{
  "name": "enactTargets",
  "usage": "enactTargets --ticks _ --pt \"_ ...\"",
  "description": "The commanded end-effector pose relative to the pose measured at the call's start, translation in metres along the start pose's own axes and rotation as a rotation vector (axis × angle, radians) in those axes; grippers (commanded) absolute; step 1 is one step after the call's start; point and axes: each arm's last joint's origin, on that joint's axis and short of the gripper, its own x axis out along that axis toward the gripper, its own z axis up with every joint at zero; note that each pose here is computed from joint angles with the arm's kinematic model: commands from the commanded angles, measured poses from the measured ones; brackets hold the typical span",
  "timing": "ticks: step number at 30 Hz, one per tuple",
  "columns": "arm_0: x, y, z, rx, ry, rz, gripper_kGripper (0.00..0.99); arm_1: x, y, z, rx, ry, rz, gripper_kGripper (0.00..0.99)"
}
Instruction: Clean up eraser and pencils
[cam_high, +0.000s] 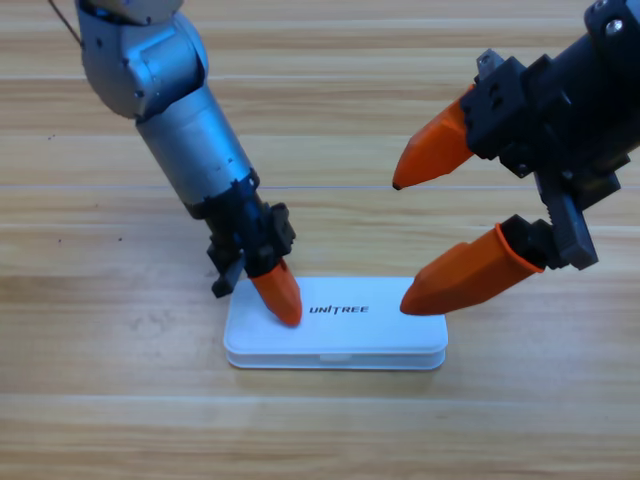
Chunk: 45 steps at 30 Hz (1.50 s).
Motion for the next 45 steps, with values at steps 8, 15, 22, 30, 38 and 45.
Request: enactTargets --ticks 8,15,22,30,38,45 --pt "0.036 -0.023 0.003 0.028 0.093 0.04 0.0 0.001 0.005 0.003 -0.01 -0.018 0.027 0.962" --pt "0.047 -0.024 -0.007 0.024 0.131 0.06 0.0 0.001 0.005 0.003 -0.009 -0.019 0.026 0.962" --pt "0.04 -0.028 -0.005 0.031 0.122 0.072 0.0 0.002 0.005 0.004 -0.008 -0.018 0.027 0.962" --pt "0.01 -0.047 0.002 0.056 0.086 0.111 0.0 0.003 0.004 0.003 -0.005 -0.017 0.028 0.962" --pt "-0.093 -0.1 0.039 0.087 -0.004 0.175 0.0 0.003 0.004 0.003 -0.003 -0.017 0.028 0.962" --pt "-0.145 -0.159 0.036 0.099 -0.07 0.237 0.99 0.003 0.005 0.003 -0.003 -0.017 0.028 0.962"
